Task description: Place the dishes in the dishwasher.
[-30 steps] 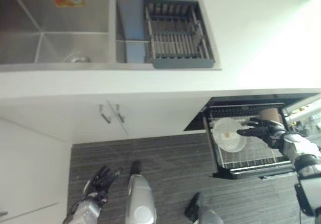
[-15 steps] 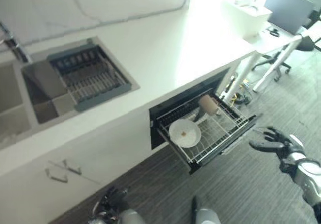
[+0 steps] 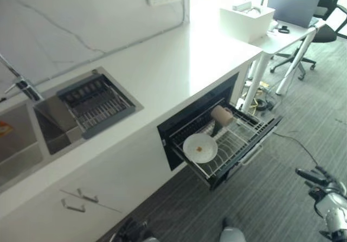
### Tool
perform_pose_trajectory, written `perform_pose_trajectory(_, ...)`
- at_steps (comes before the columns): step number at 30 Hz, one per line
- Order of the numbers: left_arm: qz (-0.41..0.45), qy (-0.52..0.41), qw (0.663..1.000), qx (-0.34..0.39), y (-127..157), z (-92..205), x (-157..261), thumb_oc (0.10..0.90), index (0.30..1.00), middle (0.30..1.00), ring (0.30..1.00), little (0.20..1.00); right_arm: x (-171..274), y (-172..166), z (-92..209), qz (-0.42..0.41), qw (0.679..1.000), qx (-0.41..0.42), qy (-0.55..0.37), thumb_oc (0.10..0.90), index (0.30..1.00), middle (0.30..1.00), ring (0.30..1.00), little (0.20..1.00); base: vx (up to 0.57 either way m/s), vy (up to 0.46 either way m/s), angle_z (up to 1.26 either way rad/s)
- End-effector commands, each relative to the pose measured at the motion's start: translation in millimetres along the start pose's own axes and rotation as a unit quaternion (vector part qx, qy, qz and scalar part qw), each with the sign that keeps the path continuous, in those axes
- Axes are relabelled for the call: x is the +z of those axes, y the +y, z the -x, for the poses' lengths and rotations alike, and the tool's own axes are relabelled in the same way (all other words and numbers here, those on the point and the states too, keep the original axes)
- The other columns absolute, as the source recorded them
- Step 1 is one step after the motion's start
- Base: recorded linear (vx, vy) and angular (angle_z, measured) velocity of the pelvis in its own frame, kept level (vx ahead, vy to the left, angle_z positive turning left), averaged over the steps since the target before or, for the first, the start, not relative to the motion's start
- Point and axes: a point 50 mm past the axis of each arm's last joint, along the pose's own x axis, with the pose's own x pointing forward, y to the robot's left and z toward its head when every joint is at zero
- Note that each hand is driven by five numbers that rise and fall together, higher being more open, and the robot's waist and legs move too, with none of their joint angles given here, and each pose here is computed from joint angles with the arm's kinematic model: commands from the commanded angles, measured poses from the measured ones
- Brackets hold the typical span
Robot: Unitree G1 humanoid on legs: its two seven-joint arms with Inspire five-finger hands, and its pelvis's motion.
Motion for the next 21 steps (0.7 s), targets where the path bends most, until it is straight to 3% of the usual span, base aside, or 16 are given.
perform_pose_trajectory(1, -0.053, -0.050, 0.997, -0.008, 0, -5, 38, 0.800, 0.900, 0.900, 0.900, 0.900, 62, 21, 4, -0.078, 0.992, 0.039, -0.095, 0.400, 0.300, 0.300, 0.300, 0.300, 0.01, -0.039, 0.16)
perform_pose_trajectory(6, -0.089, -0.033, 0.995, -0.012, 1, -8, 40, 0.800, 0.900, 0.900, 0.900, 0.900, 51, 0, -13, -0.139, 0.990, -0.021, -0.016, 0.400, 0.300, 0.300, 0.300, 0.300, 0.02, -0.060, 0.28)
perform_pose_trajectory(11, -0.096, -0.028, 0.995, 0.001, 3, -8, 39, 0.800, 0.900, 0.900, 0.900, 0.900, 54, 1, -15, -0.172, 0.984, -0.034, 0.022, 0.400, 0.300, 0.300, 0.300, 0.300, 0.08, -0.064, 0.36)
perform_pose_trajectory(21, -0.073, -0.025, 0.997, 0.006, 6, -5, 32, 0.800, 0.900, 0.900, 0.900, 0.900, 116, 30, -2, -0.144, 0.989, 0.004, -0.027, 0.400, 0.300, 0.300, 0.300, 0.300, 0.02, 0.029, 0.20)
